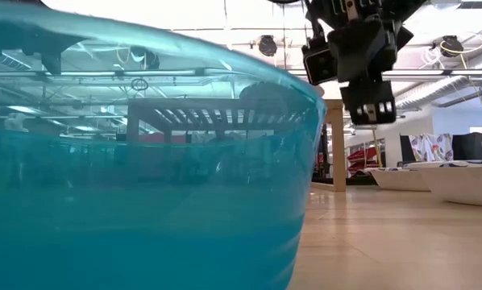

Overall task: Place and stack bowls onto a shelf
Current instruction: Stack the white bowl on top of the white bowl on the shelf

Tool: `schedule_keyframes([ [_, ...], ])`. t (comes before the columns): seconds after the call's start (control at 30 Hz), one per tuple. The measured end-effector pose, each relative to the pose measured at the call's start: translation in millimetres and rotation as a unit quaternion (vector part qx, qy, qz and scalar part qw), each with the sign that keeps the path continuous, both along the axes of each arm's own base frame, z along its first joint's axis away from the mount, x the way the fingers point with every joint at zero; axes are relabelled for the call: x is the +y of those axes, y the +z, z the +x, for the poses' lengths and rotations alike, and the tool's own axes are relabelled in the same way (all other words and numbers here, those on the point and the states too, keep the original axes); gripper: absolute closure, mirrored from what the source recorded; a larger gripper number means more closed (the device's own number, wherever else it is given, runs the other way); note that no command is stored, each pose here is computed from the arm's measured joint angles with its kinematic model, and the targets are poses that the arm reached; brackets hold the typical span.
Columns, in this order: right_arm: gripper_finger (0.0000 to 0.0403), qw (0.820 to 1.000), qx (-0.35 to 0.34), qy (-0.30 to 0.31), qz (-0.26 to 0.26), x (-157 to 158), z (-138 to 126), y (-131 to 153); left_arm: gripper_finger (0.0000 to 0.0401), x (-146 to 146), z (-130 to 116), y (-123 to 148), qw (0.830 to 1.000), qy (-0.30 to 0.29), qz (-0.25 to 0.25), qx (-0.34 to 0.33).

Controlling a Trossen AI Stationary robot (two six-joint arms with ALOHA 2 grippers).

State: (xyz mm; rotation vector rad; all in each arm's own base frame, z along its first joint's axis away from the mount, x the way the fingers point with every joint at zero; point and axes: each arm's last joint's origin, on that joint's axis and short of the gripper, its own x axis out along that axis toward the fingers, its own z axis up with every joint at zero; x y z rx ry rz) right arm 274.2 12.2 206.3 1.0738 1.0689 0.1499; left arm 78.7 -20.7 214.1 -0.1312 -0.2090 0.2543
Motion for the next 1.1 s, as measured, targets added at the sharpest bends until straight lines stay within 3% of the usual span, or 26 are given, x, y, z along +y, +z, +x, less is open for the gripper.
schedule_keyframes([
  [0.33,0.0264,0.997,-0.055,-0.035,0.03,-11.7,-21.6,40.1,0.0377,0.1,-0.1,0.6,1.0,0.0,-0.003,-0.003],
  [0.5,0.0264,0.995,-0.088,-0.045,-0.002,-12.7,-28.0,50.1,0.0377,0.1,-0.2,0.6,1.0,0.0,-0.003,-0.003],
  [0.63,0.0264,0.992,-0.038,-0.119,-0.009,-19.0,-36.4,50.2,0.0377,0.1,-0.2,0.7,1.0,0.0,-0.003,-0.004],
  [0.87,0.0264,0.979,0.028,-0.18,-0.086,-18.3,-67.6,54.1,0.0377,0.1,-0.2,0.7,1.0,0.0,-0.001,-0.003],
  [1.1,0.0264,0.961,0.088,-0.23,-0.129,-12.1,-95.8,57.5,0.0377,0.1,-0.2,0.9,1.0,0.0,-0.002,-0.004],
])
